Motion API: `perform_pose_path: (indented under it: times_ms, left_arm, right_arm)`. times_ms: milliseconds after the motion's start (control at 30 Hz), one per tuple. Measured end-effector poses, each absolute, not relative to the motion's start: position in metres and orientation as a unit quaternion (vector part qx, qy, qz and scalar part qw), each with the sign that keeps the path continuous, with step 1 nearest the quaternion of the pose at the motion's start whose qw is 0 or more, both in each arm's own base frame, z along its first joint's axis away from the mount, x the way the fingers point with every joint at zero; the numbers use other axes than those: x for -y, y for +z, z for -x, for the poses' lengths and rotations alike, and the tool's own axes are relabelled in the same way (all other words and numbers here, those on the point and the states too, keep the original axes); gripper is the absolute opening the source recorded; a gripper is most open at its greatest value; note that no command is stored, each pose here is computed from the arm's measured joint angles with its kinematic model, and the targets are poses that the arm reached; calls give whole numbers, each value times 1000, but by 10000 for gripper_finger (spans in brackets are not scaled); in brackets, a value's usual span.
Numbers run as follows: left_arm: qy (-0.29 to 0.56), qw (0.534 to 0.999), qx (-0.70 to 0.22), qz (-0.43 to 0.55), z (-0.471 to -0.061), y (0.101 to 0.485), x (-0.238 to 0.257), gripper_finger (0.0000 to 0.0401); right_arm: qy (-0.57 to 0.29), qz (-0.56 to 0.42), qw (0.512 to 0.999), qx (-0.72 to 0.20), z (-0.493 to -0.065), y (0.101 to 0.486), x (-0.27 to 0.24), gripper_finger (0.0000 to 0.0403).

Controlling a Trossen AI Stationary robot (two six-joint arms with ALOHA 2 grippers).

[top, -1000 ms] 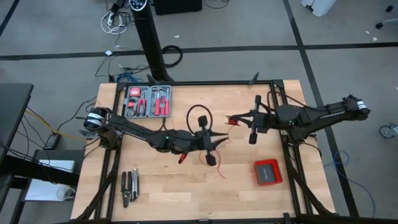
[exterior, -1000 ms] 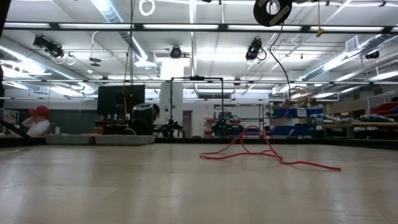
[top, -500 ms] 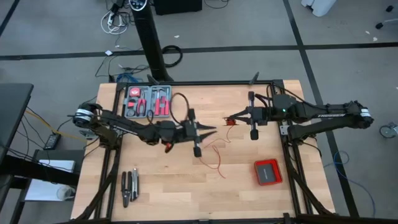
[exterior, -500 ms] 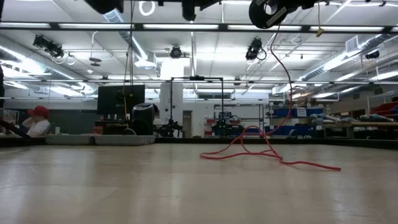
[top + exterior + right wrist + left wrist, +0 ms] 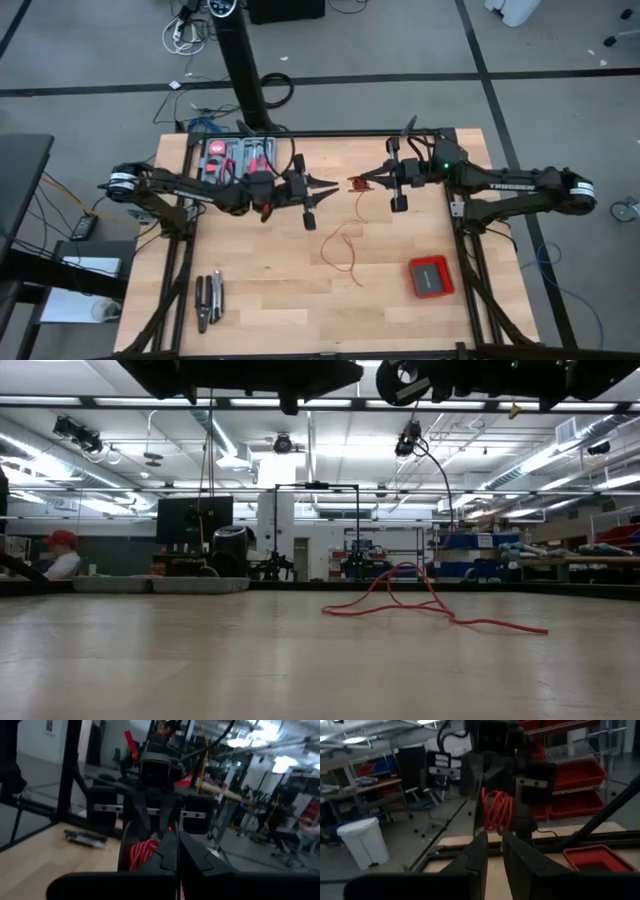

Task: Coil cords
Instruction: Coil the red wire onto the spool

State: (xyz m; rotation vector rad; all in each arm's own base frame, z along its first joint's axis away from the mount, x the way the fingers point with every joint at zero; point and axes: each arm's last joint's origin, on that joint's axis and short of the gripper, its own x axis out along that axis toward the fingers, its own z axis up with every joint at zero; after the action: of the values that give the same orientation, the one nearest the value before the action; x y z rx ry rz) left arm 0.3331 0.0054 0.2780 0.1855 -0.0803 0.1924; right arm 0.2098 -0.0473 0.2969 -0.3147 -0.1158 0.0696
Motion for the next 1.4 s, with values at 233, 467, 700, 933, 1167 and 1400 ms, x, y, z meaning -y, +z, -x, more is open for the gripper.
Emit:
perform_pose_path:
  times_ms: [233,467,700,933,1167,1400]
  left_arm:
    - [32,993,52,-100,-327,286,-26,62]
    - [41,997,41,-58,-327,283,-37,62]
    - [39,999,-12,5,-336,261,-39,62]
    - [62,998,0,-4,-339,256,-53,62]
    - [87,996,4,-8,-329,267,-70,62]
    - [82,996,20,-10,-329,270,-69,64]
  right_arm:
    - [46,126,987,93,-218,292,62,0]
    - [21,119,985,122,-216,297,68,0]
    - [-15,121,982,147,-217,301,68,0]
    - [-11,136,981,140,-225,295,69,0]
    - [16,108,985,130,-224,292,73,0]
    - [33,109,988,107,-231,282,74,0]
